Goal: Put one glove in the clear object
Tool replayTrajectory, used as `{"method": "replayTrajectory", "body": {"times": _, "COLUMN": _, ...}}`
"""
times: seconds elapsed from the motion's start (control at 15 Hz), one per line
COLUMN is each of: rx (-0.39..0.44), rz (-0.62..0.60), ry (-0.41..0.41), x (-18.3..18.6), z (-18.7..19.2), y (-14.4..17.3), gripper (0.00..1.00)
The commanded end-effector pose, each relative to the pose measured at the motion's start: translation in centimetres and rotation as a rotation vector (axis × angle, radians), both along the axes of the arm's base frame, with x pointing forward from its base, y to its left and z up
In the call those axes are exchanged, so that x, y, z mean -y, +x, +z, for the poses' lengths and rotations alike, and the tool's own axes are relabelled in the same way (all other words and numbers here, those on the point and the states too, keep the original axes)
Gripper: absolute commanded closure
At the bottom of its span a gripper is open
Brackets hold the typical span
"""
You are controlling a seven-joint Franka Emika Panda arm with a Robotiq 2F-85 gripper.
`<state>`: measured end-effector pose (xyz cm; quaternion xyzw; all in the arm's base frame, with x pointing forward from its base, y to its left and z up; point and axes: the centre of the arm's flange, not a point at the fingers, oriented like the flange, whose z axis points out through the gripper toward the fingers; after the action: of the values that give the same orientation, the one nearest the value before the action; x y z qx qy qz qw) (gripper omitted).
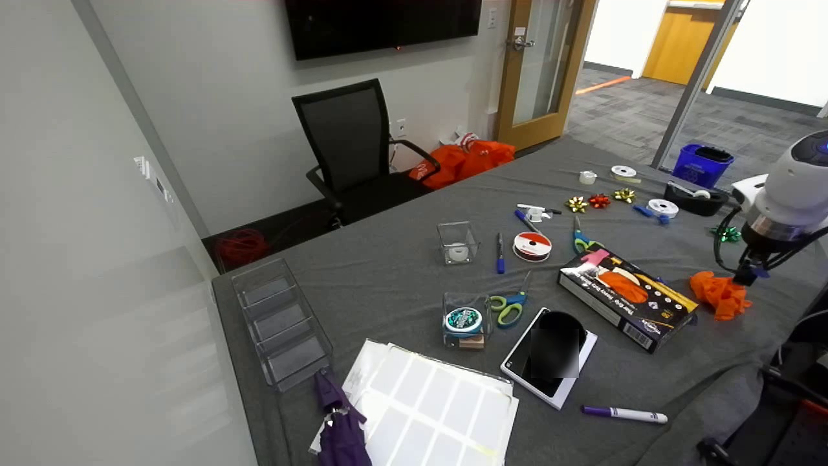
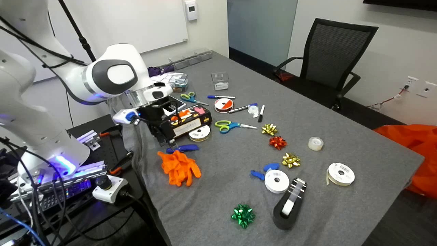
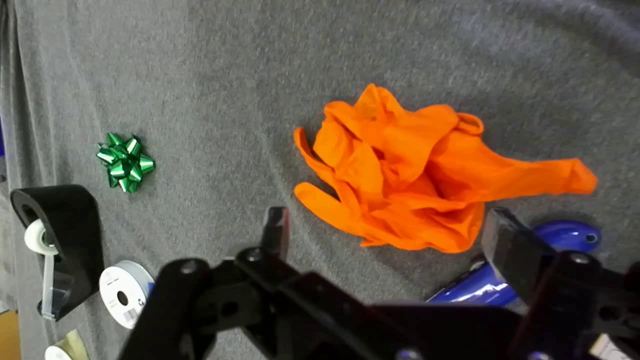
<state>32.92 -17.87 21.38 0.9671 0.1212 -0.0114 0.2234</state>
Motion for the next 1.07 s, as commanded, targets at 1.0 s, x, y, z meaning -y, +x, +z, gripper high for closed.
{"method": "replayTrajectory", "body": {"times": 1.0, "rx": 0.126, "rz": -0.168, "ry": 0.147, "x": 1.0, "z": -8.8, "y": 1.9, "gripper": 0.25}}
